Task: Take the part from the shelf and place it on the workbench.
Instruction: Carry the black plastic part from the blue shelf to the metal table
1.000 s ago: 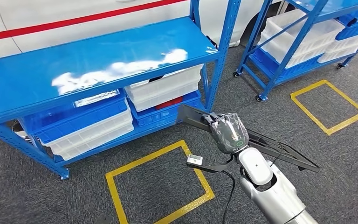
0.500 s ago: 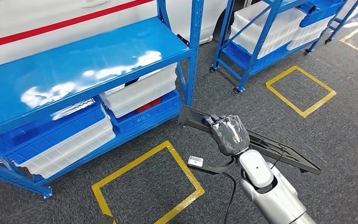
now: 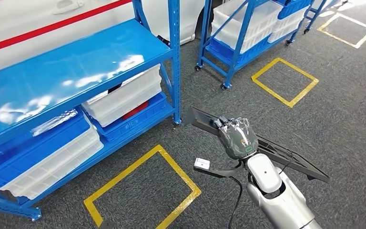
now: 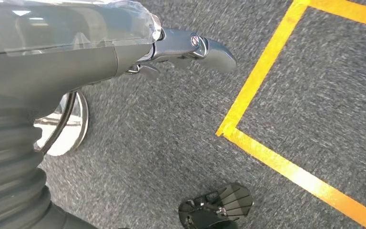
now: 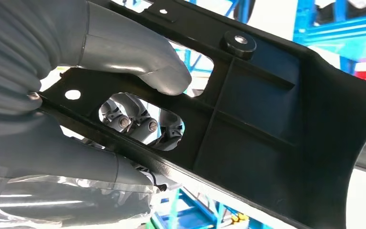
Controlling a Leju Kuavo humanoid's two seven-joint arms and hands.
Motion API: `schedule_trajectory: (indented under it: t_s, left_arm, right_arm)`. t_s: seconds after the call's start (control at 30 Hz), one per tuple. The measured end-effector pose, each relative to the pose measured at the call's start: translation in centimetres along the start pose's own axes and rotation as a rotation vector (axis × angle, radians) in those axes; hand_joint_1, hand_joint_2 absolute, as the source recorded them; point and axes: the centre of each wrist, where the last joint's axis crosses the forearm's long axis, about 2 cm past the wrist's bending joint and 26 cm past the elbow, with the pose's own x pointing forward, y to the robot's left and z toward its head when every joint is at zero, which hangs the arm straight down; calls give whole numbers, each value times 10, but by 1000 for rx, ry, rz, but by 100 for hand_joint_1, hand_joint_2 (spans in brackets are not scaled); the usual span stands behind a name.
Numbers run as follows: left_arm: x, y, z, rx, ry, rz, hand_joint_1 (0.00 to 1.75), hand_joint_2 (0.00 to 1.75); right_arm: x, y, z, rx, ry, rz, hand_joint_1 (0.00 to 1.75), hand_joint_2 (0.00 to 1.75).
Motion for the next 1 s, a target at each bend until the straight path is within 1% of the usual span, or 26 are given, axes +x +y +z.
schedule_trajectory:
  t_s: [0.5,0.67,1.0]
  left_arm:
    - [-4,2,0,4,8,-3,0,175]
    - [-1,4,-1,7,2,-2,0,175]
    - [-2,3,0,4,3,-2,0,175]
  right_arm:
    - [0,-1,1,-3,3,-1,175,175]
    - [0,-1,2,-3,4,-1,175,175]
    - [-1,-2,2,-4,4,0,175,175]
